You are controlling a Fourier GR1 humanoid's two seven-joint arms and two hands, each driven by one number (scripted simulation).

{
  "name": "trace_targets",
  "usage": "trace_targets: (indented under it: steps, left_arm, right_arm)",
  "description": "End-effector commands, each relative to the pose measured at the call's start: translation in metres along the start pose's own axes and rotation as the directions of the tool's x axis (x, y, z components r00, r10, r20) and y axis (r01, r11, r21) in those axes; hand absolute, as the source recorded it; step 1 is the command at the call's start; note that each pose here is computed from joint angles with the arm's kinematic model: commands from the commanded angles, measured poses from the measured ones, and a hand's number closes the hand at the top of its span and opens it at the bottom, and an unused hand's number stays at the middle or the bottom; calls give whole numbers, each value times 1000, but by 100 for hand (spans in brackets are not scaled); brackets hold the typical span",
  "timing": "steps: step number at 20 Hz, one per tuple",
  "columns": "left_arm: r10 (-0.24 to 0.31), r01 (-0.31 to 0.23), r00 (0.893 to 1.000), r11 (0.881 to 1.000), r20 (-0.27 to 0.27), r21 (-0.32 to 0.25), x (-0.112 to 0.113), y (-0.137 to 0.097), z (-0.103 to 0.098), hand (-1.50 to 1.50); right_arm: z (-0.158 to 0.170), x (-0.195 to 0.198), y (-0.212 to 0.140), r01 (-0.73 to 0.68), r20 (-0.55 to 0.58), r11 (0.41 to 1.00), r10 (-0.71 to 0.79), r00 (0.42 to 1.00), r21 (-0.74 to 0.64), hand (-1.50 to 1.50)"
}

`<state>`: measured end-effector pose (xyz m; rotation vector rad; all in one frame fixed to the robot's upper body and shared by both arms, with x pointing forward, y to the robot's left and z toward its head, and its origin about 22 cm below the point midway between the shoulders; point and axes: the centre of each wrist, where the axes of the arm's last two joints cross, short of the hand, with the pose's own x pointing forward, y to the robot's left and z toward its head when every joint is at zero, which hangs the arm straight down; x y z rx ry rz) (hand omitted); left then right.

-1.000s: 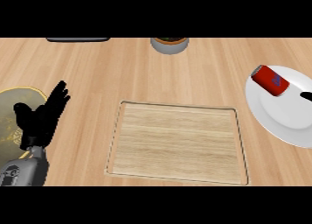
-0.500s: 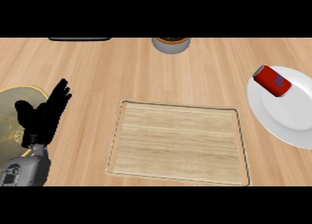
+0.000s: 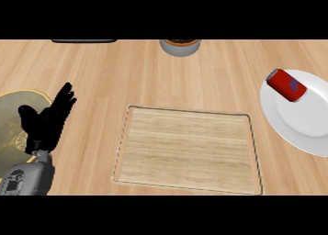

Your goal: Pick the can from the tray and place it in the plate

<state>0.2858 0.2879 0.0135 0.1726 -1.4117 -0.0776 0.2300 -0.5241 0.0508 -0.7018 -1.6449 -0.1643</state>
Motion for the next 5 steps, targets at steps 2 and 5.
trace_targets:
  steps: [2,5]
  left_arm:
    - [8,-8,1000,1000,0,2,-1,-11,-3,0]
    - [-9,9,1000,1000,3,-17,1,11,15,0]
  right_arm:
    - [-6,-9,-2,-25,-19,1000,25,1000,-15,-150]
    - [0,-21,-26,-33,-23,999,33,999,-3,-150]
